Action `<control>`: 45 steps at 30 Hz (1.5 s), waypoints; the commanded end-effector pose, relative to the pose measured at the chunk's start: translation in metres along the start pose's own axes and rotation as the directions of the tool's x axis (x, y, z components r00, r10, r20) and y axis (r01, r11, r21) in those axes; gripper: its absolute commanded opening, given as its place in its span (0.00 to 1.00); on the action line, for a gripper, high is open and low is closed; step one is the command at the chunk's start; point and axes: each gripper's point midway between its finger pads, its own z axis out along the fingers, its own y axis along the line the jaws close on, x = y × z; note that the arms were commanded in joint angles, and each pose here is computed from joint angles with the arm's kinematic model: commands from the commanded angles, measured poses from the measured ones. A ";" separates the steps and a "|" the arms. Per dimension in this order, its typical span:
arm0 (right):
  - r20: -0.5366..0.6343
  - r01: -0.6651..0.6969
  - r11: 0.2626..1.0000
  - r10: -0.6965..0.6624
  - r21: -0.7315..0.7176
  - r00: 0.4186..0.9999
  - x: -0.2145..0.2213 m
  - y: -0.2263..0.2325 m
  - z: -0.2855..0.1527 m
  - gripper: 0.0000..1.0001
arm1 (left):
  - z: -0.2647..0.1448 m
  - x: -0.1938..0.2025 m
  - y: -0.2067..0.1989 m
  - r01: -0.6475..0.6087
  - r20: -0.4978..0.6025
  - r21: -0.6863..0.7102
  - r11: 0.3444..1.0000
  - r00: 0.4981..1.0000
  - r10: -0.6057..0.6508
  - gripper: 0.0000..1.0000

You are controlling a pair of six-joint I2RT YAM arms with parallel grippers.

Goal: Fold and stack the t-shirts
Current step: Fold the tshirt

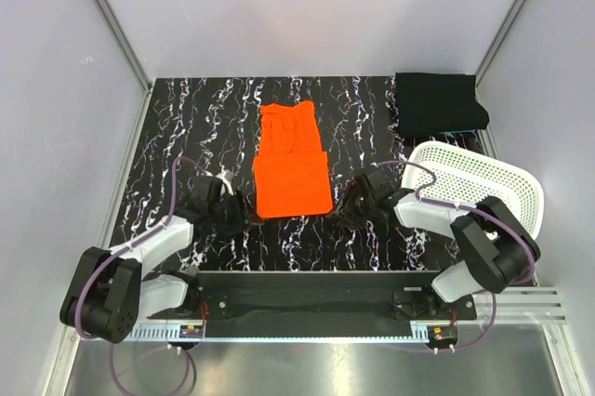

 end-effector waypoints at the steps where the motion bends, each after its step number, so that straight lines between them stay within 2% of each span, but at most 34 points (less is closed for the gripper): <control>1: 0.107 -0.048 0.994 0.058 -0.097 0.993 -0.020 0.020 0.003 0.50 | 0.007 -0.020 -0.004 0.016 0.104 0.022 1.000 0.994 -0.018 0.53; 7: 0.116 -0.080 0.990 0.094 -0.117 0.989 -0.020 0.014 0.015 0.50 | 0.017 -0.023 0.005 0.045 0.129 -0.005 0.999 0.991 -0.044 0.52; 17: 0.122 -0.120 0.985 0.135 -0.126 0.983 -0.014 -0.008 0.030 0.41 | 0.028 -0.015 0.021 0.035 0.126 -0.079 0.996 0.992 -0.025 0.46; 21: 0.113 -0.111 0.986 0.126 -0.124 0.986 -0.010 -0.014 0.034 0.32 | 0.028 -0.014 0.020 0.049 0.139 -0.061 0.997 0.989 -0.041 0.36; 25: 0.120 -0.104 0.988 0.117 -0.116 0.986 -0.009 -0.019 0.034 0.19 | 0.028 -0.013 0.021 0.042 0.145 -0.070 0.997 0.989 -0.032 0.27; 26: 0.118 -0.102 0.987 0.116 -0.121 0.986 -0.009 -0.019 0.034 0.12 | 0.028 -0.012 0.022 0.042 0.145 -0.069 0.997 0.989 -0.031 0.19; 28: 0.118 -0.093 0.986 0.109 -0.135 0.987 -0.008 -0.016 0.031 0.04 | 0.027 -0.011 0.022 0.037 0.146 -0.067 0.997 0.989 -0.026 0.10; 29: 0.123 -0.080 0.986 0.098 -0.143 0.988 -0.008 -0.015 0.029 0.00 | 0.026 -0.011 0.021 0.026 0.147 -0.066 0.998 0.989 -0.016 0.00; 30: 0.123 -0.082 0.987 0.099 -0.140 0.987 -0.008 -0.016 0.029 0.00 | 0.025 -0.013 0.019 0.015 0.154 -0.060 0.998 0.988 -0.006 0.00; 34: 0.136 -0.006 0.986 0.029 -0.167 0.990 -0.006 -0.010 0.012 0.00 | 0.015 -0.008 0.009 -0.037 0.136 -0.056 0.998 0.990 0.044 0.00; 38: 0.134 0.043 0.989 -0.024 -0.141 0.991 -0.001 -0.012 -0.010 0.00 | -0.012 -0.008 -0.018 -0.100 0.179 -0.006 0.995 0.979 0.100 0.00; 39: 0.158 0.069 0.981 -0.041 -0.180 0.987 -0.003 0.000 -0.024 0.00 | -0.017 -0.001 -0.018 -0.090 0.163 -0.013 0.996 0.982 0.091 0.00; 41: 0.166 0.103 0.981 -0.076 -0.162 0.983 0.001 -0.001 -0.039 0.00 | -0.033 -0.007 -0.034 -0.093 0.202 0.032 0.995 0.976 0.085 0.00; 42: 0.212 0.131 0.968 -0.086 -0.212 0.974 -0.004 0.013 -0.057 0.00 | -0.039 -0.004 -0.039 -0.092 0.194 0.047 0.995 0.978 0.081 0.00; 43: 0.192 0.134 0.976 -0.100 -0.171 0.976 0.002 0.002 -0.063 0.00 | -0.047 -0.005 -0.047 -0.101 0.209 0.076 0.992 0.974 0.084 0.00; 45: 0.231 0.167 0.963 -0.117 -0.213 0.966 0.000 0.015 -0.089 0.00 | -0.059 -0.003 -0.061 -0.115 0.206 0.110 0.987 0.974 0.090 0.00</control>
